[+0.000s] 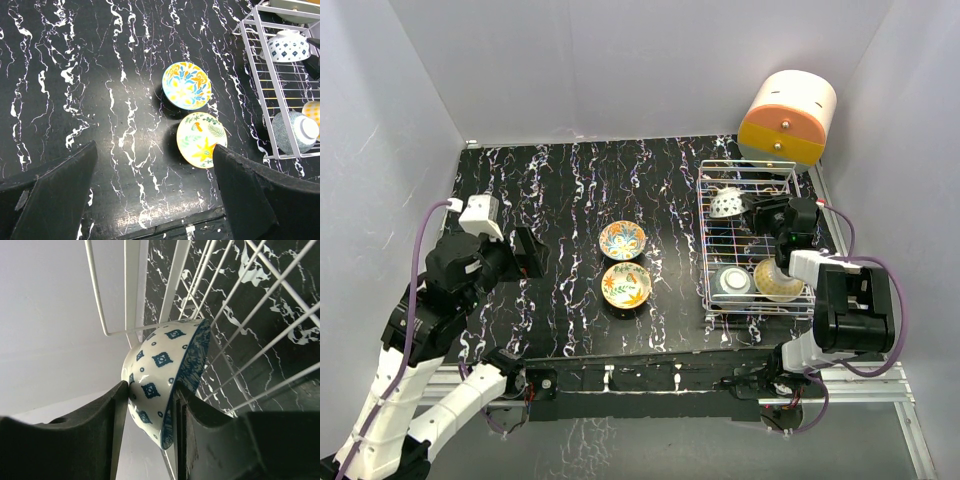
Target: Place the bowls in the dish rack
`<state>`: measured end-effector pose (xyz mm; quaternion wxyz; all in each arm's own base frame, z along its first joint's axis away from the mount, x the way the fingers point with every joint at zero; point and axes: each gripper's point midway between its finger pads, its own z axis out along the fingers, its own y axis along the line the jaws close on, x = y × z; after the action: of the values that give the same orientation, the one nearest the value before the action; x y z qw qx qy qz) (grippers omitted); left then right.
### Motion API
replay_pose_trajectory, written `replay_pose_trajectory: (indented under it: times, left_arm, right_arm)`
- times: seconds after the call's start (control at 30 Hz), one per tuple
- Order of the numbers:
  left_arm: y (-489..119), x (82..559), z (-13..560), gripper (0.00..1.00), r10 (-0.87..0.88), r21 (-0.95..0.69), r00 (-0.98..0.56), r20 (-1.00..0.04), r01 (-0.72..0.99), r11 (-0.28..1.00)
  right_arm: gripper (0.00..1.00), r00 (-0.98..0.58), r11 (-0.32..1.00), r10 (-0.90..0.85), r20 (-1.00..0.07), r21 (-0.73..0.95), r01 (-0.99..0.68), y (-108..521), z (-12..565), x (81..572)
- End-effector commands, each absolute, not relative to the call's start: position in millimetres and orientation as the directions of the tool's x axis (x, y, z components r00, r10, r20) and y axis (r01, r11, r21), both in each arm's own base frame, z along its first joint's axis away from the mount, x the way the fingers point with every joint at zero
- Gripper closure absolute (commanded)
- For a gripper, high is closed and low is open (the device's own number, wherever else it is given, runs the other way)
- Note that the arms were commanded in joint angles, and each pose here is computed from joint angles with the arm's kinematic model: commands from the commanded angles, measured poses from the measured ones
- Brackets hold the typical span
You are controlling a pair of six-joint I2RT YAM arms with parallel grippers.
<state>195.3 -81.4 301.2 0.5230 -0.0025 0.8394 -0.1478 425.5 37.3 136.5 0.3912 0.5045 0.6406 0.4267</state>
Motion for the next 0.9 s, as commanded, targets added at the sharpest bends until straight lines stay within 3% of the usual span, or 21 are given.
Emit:
replay_pose_trajectory:
  times: [0.0, 0.17, 0.6, 0.87]
  left_arm:
    - [-85, 193, 301, 0.03, -0.173, -0.272, -0.448, -0.877, 0.166, 0.948]
    - [-84, 192, 300, 0.03, -0.177, -0.273, -0.444, -0.878, 0.164, 0.948]
    - [-82, 188, 297, 0.03, -0.188, -0.283, -0.428, -0.884, 0.169, 0.944]
    - [-77, 182, 294, 0.03, -0.202, -0.290, -0.413, -0.888, 0.161, 0.944]
  right_arm:
    - [0.58, -0.195, 0.193, 0.972, -0.130, 0.916, 0.351, 32, 132, 418]
    - [0.47, -0.229, 0.252, 0.959, -0.169, 0.881, 0.401, 31, 130, 417]
    - [0.44, -0.289, 0.393, 0.914, -0.285, 0.800, 0.453, 21, 147, 415]
    - [0.41, -0.406, 0.469, 0.869, -0.282, 0.732, 0.495, 27, 125, 406]
